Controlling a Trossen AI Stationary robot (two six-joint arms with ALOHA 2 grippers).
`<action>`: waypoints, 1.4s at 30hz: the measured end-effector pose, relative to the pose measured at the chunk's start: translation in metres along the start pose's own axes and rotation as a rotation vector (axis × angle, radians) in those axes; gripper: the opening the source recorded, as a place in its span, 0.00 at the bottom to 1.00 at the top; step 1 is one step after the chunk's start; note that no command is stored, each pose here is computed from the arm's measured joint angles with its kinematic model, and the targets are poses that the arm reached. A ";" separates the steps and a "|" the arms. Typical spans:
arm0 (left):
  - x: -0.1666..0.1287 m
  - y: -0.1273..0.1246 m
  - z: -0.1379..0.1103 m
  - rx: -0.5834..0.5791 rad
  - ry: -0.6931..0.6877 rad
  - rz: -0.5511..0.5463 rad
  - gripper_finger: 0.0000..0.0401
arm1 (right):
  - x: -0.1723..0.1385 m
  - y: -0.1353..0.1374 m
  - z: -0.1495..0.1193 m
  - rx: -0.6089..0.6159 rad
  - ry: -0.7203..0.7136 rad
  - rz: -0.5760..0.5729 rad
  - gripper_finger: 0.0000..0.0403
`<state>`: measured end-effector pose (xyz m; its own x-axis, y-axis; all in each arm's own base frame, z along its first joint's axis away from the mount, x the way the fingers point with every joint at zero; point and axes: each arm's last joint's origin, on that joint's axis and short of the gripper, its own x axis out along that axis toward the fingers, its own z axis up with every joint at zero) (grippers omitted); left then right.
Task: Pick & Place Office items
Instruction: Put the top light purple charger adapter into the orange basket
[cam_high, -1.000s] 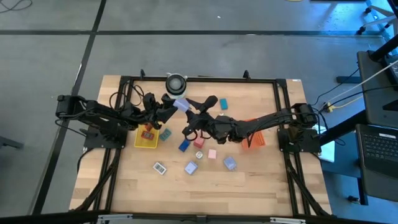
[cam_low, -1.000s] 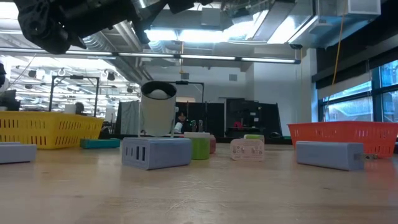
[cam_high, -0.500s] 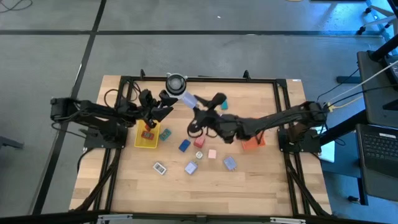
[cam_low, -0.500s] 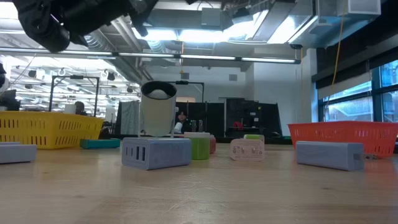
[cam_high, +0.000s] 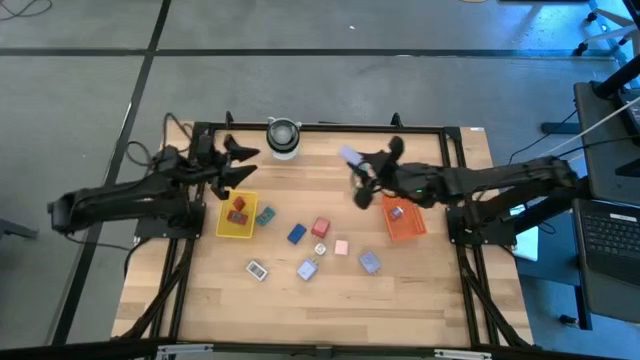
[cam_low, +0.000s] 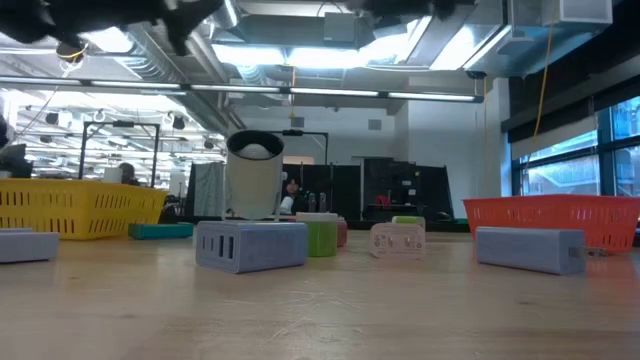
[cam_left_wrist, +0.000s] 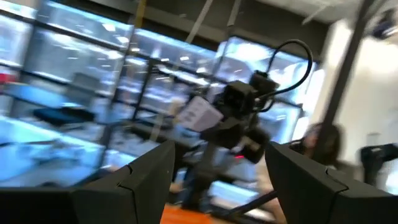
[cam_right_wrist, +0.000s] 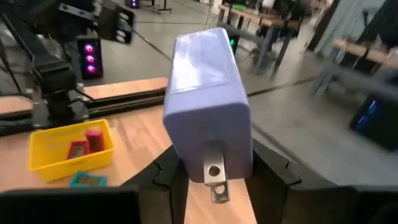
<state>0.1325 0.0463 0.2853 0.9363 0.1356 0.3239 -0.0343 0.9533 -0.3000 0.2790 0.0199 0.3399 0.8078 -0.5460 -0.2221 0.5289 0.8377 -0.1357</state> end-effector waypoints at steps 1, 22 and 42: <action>-0.007 -0.001 0.001 0.011 0.010 0.033 0.61 | -0.006 -0.005 -0.006 0.031 0.002 0.005 0.31; -0.068 -0.003 -0.043 -0.176 0.105 0.210 0.61 | -0.071 -0.043 -0.083 0.465 0.486 -0.048 0.31; -0.069 -0.005 -0.049 -0.171 0.176 0.187 0.61 | -0.075 -0.036 -0.116 0.499 0.915 -0.153 0.31</action>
<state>0.0854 0.0188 0.2203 0.9660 0.2416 0.0924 -0.1668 0.8547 -0.4916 0.1696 0.0315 0.2496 0.3290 -0.2574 -0.9086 0.8237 0.5488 0.1428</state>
